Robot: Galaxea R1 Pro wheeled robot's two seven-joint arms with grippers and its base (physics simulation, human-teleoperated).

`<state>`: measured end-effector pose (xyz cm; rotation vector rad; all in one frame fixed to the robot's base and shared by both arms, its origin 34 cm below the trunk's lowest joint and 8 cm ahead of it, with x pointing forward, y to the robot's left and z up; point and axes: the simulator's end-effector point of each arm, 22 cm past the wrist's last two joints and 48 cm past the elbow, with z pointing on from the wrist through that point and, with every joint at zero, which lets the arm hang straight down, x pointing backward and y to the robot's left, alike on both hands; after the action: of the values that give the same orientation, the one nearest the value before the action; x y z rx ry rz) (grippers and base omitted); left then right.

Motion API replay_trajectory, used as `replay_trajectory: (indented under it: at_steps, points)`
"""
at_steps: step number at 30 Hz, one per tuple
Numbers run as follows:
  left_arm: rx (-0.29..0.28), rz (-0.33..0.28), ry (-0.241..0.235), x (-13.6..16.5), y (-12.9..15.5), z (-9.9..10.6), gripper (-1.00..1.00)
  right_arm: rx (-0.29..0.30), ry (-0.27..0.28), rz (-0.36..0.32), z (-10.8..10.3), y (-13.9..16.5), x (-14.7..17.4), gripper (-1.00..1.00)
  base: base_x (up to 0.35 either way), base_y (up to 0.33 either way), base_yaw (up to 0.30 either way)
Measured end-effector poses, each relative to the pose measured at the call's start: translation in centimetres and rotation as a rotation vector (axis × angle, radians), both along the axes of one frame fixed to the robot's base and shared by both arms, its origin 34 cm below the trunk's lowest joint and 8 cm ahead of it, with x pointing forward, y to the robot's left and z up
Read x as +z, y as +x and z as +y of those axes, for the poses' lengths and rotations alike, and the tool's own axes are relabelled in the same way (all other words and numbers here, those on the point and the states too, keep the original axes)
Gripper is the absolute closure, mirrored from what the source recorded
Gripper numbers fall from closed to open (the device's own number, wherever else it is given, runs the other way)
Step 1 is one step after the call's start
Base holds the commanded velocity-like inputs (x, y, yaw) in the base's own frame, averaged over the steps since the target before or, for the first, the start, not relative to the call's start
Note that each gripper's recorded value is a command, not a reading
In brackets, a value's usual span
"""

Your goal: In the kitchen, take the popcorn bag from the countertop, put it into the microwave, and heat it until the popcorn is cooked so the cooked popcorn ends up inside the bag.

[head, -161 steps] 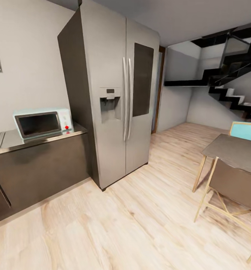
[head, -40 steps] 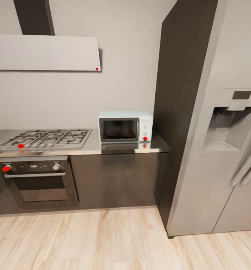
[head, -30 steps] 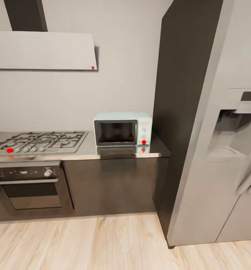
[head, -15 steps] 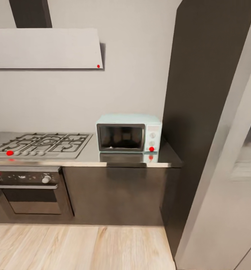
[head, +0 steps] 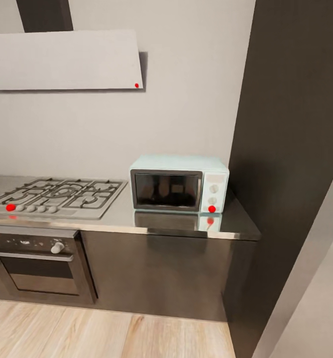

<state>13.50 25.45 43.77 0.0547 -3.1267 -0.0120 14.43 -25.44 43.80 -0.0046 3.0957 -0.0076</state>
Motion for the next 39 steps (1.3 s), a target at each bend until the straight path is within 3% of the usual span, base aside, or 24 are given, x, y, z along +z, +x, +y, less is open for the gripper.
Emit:
replay_trajectory:
  at_steps: [24, 39]
  points:
    - [0.001, -0.004, 0.0, -0.01, 0.11, 0.01, -1.0, -0.011, -0.001, 0.002, -0.17, -0.01, -0.01, -1.0, 0.025, -0.001, -0.165]
    - [0.001, -0.004, 0.002, -0.01, 0.1, 0.04, -1.0, -0.001, -0.004, 0.004, -0.35, -0.06, -0.01, -1.0, 0.0, 0.0, -0.013]
